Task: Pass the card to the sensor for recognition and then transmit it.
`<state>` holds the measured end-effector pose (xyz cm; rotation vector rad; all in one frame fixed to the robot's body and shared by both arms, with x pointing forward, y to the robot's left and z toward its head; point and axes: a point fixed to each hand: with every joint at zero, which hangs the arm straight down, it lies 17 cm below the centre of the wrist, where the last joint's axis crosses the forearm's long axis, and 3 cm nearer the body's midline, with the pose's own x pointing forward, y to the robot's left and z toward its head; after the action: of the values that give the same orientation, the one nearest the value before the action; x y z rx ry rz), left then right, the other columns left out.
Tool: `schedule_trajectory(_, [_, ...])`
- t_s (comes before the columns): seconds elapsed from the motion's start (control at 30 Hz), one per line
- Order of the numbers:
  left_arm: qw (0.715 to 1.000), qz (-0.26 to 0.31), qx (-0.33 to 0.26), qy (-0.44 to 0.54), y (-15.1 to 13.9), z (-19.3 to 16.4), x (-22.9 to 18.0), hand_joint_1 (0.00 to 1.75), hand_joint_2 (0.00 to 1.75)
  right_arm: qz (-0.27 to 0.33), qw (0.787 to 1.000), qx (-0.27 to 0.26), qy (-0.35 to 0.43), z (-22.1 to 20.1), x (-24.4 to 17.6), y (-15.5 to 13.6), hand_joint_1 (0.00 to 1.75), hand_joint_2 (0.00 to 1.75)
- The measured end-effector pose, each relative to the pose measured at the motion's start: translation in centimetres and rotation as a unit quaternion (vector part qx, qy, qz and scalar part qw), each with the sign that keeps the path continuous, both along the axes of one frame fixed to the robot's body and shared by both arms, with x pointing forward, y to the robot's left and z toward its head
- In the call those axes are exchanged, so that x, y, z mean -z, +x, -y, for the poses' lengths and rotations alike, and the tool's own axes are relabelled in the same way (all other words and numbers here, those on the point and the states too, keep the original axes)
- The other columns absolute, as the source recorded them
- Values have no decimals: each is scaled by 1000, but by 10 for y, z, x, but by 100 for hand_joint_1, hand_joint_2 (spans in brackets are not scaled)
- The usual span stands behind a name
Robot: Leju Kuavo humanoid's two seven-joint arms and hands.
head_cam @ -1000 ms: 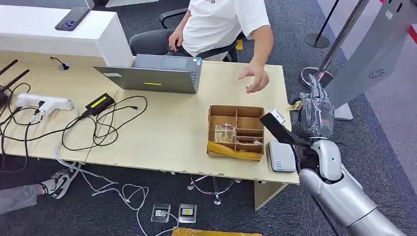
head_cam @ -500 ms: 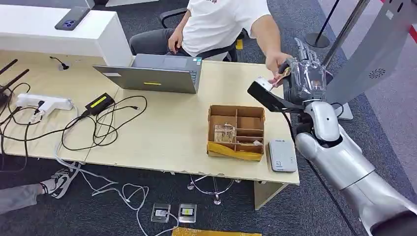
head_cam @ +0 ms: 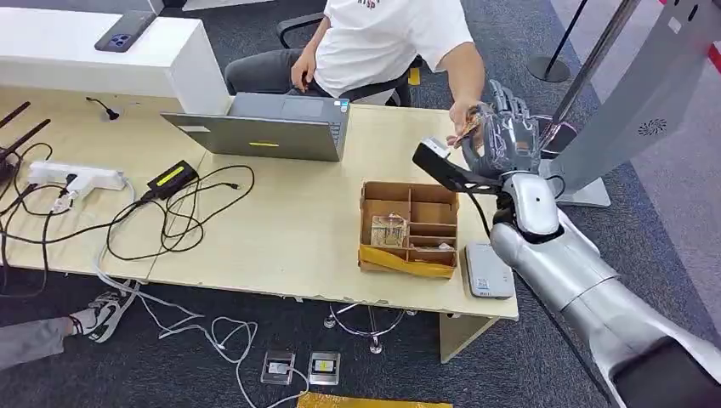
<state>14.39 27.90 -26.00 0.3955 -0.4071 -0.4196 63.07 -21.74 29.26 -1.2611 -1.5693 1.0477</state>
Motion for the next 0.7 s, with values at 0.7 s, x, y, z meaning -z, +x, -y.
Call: schedule_trajectory(0.7, [1000, -9, -24, -3, -9, -3, 2, 0, 0, -20, 965, -128, 228, -50, 23, -58, 0, 175])
